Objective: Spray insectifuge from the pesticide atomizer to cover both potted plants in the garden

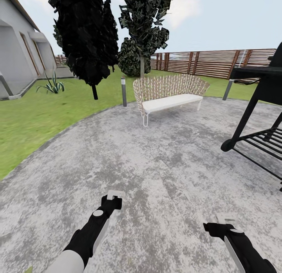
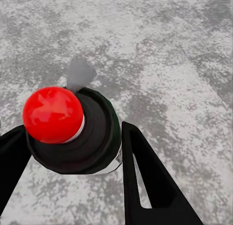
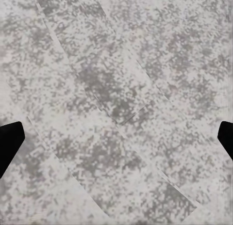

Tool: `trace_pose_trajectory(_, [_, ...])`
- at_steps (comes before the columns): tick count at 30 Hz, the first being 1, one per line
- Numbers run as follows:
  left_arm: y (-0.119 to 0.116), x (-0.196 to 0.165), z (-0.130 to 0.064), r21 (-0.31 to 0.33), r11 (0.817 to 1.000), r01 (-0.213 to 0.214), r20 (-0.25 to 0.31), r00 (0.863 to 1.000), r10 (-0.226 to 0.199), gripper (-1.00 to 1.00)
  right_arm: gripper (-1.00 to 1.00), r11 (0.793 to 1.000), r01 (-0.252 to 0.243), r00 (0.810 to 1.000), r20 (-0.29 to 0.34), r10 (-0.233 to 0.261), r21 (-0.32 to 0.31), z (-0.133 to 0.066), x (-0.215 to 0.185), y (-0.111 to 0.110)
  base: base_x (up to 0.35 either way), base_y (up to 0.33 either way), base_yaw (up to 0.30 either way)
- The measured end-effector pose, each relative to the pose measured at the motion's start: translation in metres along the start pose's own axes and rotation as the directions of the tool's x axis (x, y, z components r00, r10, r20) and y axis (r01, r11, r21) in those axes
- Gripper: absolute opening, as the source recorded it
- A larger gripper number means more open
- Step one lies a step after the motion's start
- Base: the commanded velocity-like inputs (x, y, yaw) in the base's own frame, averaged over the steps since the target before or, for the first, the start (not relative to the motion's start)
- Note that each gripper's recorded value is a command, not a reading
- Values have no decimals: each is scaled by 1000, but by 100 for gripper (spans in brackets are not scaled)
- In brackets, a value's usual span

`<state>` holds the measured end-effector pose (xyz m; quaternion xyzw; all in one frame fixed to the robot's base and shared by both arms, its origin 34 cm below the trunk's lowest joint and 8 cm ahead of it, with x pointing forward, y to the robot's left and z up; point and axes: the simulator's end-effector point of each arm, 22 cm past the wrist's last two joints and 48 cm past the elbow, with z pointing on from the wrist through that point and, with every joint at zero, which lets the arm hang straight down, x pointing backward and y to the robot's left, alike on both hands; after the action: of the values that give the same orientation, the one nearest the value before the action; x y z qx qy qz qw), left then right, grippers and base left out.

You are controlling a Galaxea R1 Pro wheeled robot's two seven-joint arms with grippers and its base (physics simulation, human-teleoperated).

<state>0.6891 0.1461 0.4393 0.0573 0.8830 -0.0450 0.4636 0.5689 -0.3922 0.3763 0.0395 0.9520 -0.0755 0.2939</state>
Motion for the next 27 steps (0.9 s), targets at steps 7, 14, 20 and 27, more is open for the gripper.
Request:
trace_pose_trajectory(7, [-2,-15,-6,6,1000,0,1,1000,0,-100,100,1000,11,1000,0,-11,-6,-11,-12,4,0,0,0])
trace_pose_trajectory(14, [-6,-31,-12,32,999,1,5,1000,-1,-100,100,1000,9,1000,6,-9,-4,-22,-26,2,0,0,0])
trace_pose_trajectory(20, [-6,-45,-17,35,999,0,8,1000,-1,-100,100,1000,8,1000,8,-8,-3,-31,-36,1,0,0,0])
trace_pose_trajectory(27, [-4,-59,-23,33,999,0,7,1000,0,-100,100,1000,13,1000,8,-13,-9,-42,-47,3,0,0,0])
